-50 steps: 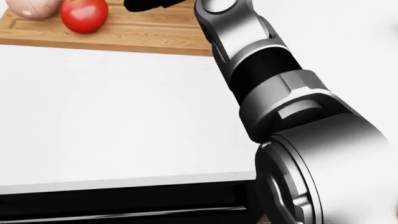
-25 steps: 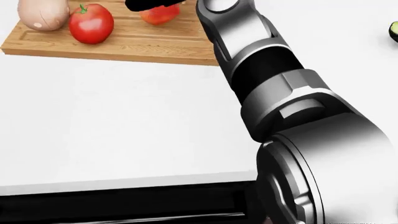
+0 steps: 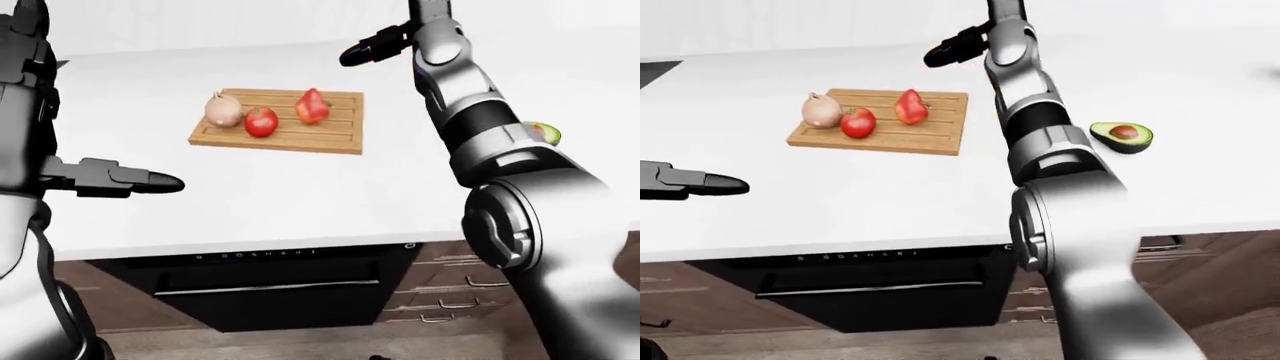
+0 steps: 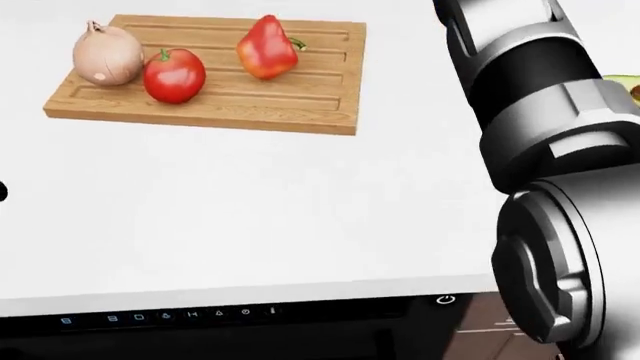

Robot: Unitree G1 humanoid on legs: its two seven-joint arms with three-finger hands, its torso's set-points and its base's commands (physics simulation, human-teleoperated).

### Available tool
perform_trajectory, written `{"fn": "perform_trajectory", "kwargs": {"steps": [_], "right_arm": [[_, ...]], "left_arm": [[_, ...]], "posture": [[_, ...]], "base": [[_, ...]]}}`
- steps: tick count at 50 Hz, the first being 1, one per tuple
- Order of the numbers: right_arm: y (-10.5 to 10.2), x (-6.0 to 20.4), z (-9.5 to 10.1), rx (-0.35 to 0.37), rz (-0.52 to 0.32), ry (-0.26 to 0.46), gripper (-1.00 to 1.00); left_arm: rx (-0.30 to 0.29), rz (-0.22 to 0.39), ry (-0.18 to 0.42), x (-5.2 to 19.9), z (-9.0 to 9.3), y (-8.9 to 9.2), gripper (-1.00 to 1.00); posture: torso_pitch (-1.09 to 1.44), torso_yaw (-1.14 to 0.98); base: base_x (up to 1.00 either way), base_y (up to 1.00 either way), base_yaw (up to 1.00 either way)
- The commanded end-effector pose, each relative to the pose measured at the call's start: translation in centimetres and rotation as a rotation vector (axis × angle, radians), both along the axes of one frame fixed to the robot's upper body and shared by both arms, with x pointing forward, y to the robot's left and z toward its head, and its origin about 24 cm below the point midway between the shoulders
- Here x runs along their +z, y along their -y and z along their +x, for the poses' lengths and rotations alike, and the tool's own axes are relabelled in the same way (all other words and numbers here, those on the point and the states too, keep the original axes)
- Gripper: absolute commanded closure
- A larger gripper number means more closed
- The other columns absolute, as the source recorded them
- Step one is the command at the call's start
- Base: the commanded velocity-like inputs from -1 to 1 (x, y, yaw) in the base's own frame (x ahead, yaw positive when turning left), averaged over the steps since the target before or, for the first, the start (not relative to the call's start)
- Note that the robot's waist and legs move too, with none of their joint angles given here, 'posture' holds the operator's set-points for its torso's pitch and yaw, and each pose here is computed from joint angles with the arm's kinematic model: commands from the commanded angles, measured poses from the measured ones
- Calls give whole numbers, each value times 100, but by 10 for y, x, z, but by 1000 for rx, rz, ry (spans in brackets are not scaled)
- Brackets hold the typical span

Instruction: Place the avocado, onion, tomato and bell pepper on the cutting board.

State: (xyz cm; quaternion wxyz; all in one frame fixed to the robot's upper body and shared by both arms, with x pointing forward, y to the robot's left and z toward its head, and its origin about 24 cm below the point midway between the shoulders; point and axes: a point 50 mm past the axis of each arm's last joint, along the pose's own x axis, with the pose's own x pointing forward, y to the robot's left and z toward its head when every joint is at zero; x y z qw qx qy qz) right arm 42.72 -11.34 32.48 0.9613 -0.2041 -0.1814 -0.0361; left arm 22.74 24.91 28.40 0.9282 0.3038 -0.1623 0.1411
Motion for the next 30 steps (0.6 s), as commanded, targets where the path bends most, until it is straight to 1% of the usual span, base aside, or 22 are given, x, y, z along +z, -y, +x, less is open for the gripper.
{"fn": "perform_trajectory", "kwargs": {"steps": [1,9,13,15,23,24,30], "right_arm": [[-1,28,-7,19,-6,100,-100],[21,40,-10,-28,-28,125,-100],[32,45,-11,-47,-34,130,-100],[41,47,-13,-64,-33,131,-100],[72,47,-16,-119,-22,120,-100],[77,46,-17,-129,-32,115,-100],[92,44,-20,-146,-36,97,-100]], "left_arm": [[12,37,74,12,-7,1,-100],[9,38,74,11,-2,2,-100],[2,28,73,12,0,2,-100],[5,27,68,11,0,1,-100],[6,28,60,10,0,2,-100],[6,29,59,9,0,1,-100],[7,22,61,7,2,1,-100]], "posture": [[15,3],[15,3],[15,3],[15,3],[7,3],[6,3],[0,3]], "base": [[0,0,0],[0,0,0],[0,0,0],[0,0,0],[0,0,0],[0,0,0],[0,0,0]]}}
